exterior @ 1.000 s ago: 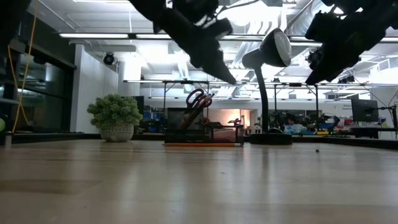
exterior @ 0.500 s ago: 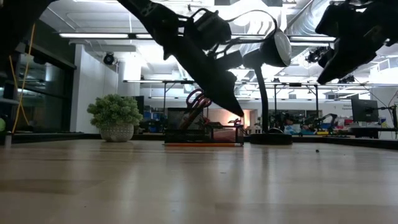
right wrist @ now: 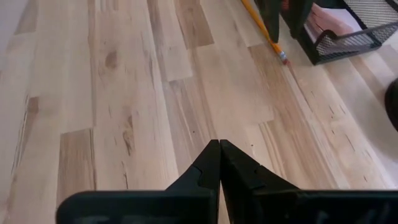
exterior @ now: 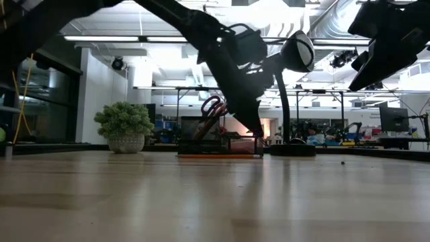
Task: Pick and place office supplies into organizer
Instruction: Put the yellow pencil into the black desk organizer
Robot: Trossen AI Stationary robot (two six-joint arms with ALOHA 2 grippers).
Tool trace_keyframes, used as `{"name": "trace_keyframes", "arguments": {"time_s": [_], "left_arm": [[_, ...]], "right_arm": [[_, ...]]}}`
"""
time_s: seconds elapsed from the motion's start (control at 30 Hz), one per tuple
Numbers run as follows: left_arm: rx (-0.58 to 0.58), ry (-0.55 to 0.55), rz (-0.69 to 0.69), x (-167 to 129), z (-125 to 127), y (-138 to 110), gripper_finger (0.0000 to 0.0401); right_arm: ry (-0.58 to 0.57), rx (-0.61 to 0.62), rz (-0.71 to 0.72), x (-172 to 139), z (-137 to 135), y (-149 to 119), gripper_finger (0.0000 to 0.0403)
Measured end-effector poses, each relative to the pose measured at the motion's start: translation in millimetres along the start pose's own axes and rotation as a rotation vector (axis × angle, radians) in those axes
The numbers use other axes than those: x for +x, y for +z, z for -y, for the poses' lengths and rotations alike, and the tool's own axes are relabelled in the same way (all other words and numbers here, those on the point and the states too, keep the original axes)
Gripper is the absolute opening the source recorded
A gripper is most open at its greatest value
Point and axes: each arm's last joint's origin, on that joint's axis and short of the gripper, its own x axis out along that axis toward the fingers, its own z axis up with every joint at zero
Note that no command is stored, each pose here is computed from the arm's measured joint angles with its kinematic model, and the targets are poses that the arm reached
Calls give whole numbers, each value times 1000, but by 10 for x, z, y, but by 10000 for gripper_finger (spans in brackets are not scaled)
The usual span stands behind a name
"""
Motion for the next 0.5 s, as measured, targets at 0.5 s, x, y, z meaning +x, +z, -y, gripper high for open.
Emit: {"name": "trace_keyframes", "arguments": {"time_s": [0.5], "left_arm": [[8, -168, -427, -142, -38, -317, 89]], "right_arm": [[-31, 9, 8, 0, 11, -2, 2]]}}
